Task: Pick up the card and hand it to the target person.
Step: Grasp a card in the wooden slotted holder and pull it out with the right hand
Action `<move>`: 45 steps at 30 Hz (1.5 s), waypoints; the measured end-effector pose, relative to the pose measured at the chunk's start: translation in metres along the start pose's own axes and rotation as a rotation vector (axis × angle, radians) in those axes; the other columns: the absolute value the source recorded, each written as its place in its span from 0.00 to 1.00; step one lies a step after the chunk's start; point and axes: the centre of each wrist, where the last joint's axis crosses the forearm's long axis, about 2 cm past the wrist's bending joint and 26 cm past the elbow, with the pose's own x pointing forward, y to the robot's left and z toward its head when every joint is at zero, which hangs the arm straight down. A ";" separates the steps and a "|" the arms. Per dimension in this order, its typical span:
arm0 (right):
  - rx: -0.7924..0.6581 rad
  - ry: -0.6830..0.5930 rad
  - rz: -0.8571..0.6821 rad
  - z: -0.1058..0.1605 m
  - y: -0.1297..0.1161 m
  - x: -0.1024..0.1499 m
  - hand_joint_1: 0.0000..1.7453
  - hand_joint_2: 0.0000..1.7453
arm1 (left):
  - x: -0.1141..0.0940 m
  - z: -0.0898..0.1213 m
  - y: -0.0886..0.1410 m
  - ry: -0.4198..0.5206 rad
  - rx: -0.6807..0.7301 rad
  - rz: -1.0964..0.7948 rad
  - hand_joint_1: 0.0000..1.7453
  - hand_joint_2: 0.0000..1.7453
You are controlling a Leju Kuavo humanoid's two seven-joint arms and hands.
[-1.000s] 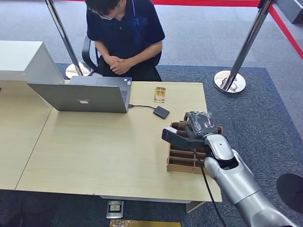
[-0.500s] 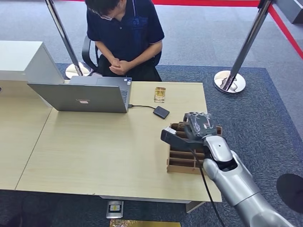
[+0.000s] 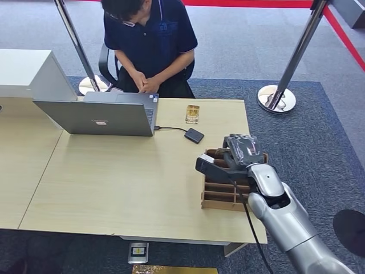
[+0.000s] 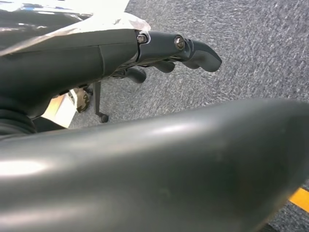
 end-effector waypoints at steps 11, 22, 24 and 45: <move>0.010 -0.003 0.000 0.001 0.002 0.000 0.78 1.00 | 0.000 0.000 0.000 -0.002 0.003 0.000 0.00 0.00; -0.015 -0.015 -0.013 0.003 -0.002 0.003 0.83 1.00 | 0.000 0.000 0.000 -0.007 0.003 0.001 0.00 0.00; -0.027 -0.018 -0.016 0.004 -0.005 0.004 0.83 1.00 | 0.000 0.000 0.000 -0.007 0.003 0.001 0.00 0.00; -0.105 -0.042 -0.016 0.007 -0.023 0.007 0.85 1.00 | 0.000 0.000 0.000 -0.008 -0.002 0.001 0.00 0.00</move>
